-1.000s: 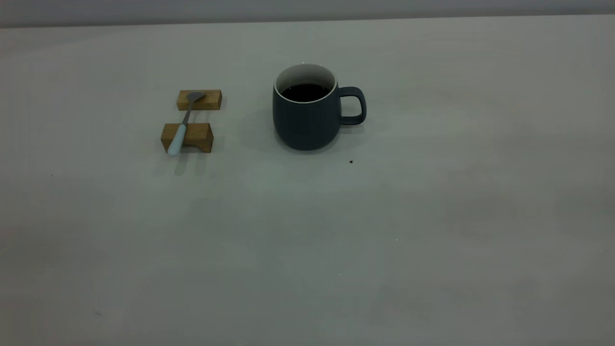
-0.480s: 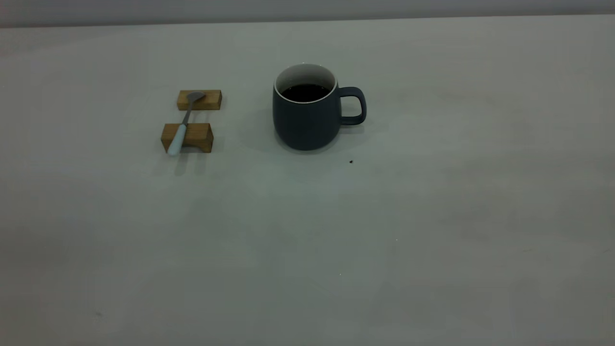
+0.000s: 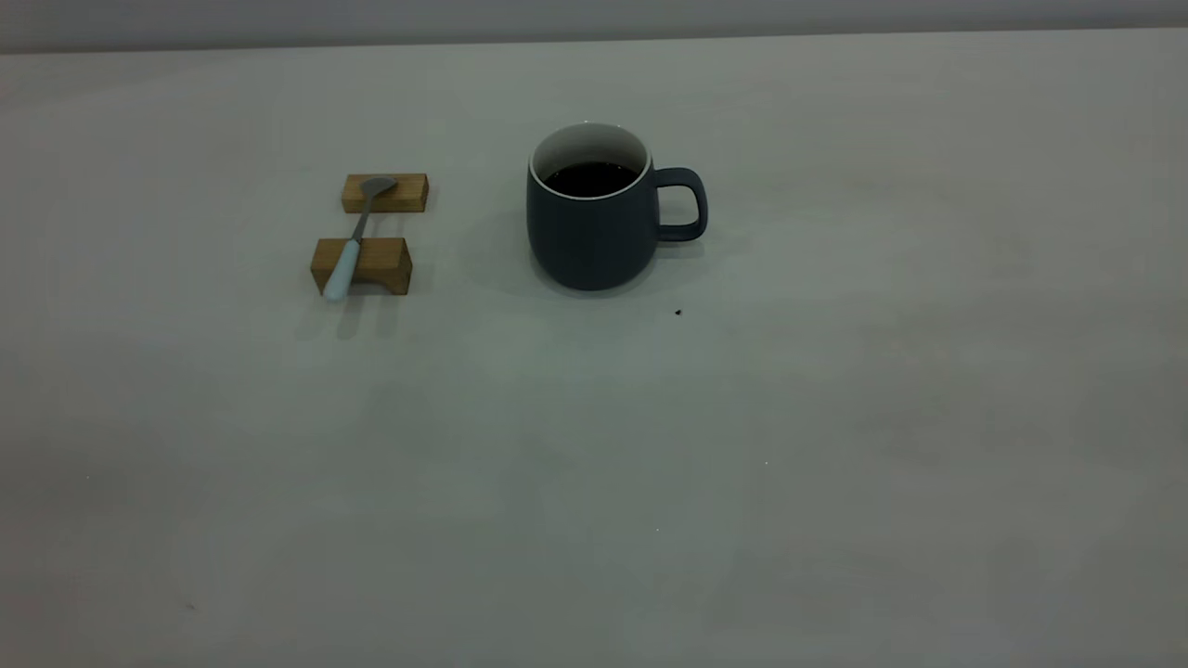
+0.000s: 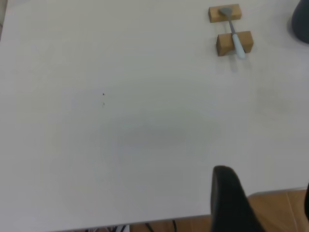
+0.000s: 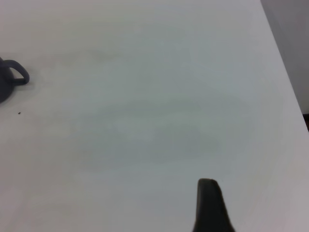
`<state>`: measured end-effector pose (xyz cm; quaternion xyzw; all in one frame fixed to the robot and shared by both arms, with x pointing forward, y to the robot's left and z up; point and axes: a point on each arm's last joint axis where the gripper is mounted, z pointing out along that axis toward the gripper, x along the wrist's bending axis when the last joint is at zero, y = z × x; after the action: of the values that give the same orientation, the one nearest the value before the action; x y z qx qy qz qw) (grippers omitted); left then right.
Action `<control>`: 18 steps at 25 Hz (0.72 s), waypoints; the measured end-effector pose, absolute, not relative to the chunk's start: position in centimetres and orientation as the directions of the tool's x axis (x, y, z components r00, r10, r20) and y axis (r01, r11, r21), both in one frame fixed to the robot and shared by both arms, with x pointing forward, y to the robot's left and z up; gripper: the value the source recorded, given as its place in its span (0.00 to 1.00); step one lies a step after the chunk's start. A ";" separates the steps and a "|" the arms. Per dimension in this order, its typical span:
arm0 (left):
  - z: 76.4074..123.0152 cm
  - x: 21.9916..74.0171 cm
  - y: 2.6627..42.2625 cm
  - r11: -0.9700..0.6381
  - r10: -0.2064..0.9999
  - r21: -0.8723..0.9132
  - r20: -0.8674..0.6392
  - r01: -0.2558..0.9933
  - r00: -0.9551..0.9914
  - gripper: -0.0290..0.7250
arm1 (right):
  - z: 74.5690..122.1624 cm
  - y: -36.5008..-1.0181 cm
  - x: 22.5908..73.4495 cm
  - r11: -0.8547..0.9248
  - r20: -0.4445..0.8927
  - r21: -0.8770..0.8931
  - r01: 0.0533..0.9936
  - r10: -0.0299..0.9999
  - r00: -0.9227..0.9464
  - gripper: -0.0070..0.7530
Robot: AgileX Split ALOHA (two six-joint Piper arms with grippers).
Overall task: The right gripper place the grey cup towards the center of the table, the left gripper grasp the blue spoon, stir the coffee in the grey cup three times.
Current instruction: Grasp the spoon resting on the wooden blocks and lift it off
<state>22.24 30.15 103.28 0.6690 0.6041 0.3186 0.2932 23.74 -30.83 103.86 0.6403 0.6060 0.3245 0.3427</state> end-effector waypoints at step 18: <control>104.1 24.3 30.1 -0.099 0.995 0.702 0.066 0.705 0.074 0.79 | 103.9 -30.8 23.7 -0.031 0.000 0.832 0.554 0.998 0.055 0.71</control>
<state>24.28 30.14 104.14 0.6860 0.6195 0.2811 0.2580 23.74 -30.83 103.86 0.6403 0.6060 0.3245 0.3427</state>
